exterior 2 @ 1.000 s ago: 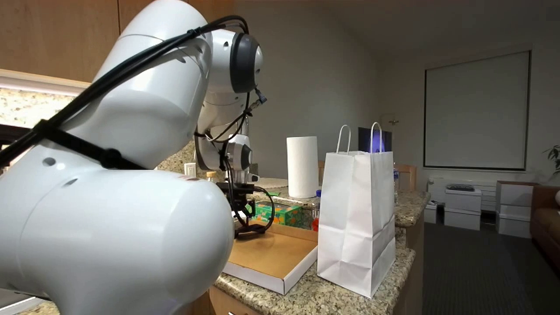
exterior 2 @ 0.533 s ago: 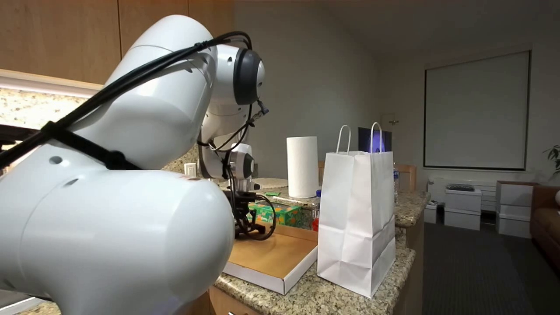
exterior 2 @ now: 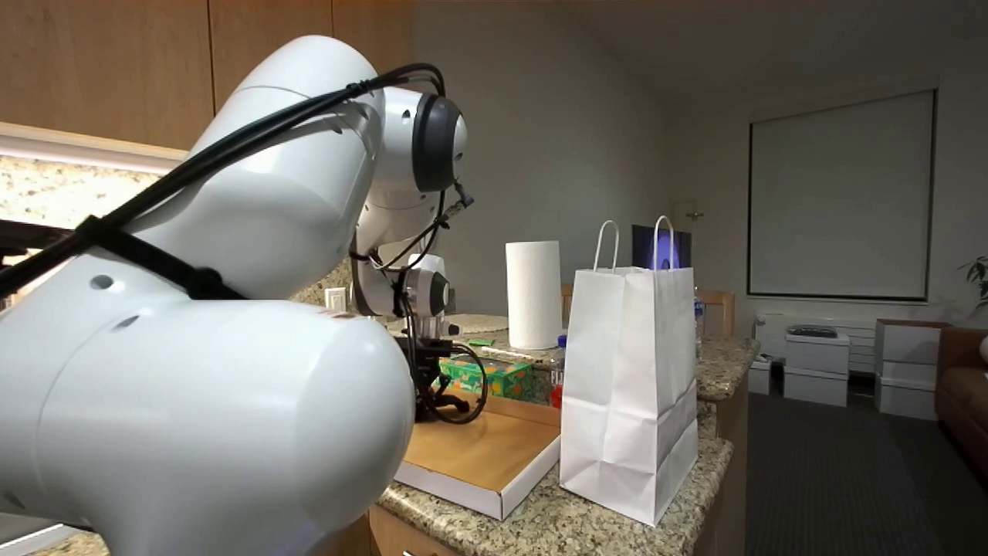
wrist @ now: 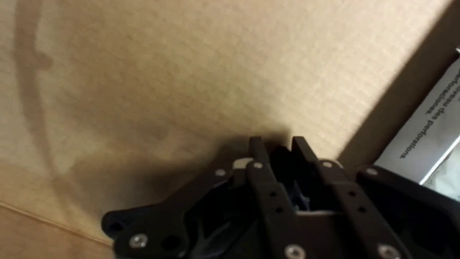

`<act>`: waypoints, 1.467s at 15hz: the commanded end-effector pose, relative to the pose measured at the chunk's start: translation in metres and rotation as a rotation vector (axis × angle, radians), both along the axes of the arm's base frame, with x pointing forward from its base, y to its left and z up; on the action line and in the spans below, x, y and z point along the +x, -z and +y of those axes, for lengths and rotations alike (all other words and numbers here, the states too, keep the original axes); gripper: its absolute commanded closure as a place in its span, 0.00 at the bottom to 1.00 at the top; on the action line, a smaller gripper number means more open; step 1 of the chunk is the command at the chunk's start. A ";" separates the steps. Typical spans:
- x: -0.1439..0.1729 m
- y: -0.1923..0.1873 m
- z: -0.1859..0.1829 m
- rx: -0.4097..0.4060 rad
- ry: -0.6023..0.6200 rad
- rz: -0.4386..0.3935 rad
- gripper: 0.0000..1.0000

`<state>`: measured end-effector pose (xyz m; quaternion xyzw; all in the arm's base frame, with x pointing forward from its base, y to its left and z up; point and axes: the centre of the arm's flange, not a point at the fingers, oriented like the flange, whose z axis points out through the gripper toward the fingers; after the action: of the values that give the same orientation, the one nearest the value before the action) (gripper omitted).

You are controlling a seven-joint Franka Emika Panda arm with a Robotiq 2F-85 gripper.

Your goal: Place the black socks inside the white bag

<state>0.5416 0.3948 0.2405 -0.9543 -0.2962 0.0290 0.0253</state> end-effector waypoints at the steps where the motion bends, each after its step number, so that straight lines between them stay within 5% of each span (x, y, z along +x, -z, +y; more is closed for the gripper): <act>1: 0.000 -0.001 0.002 -0.020 0.014 -0.023 0.96; 11: -0.031 -0.029 -0.019 -0.006 0.008 -0.051 0.95; 22: -0.076 -0.141 -0.082 0.016 0.112 -0.188 0.94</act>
<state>0.4941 0.3400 0.3483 -0.9643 -0.2613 -0.0409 0.0116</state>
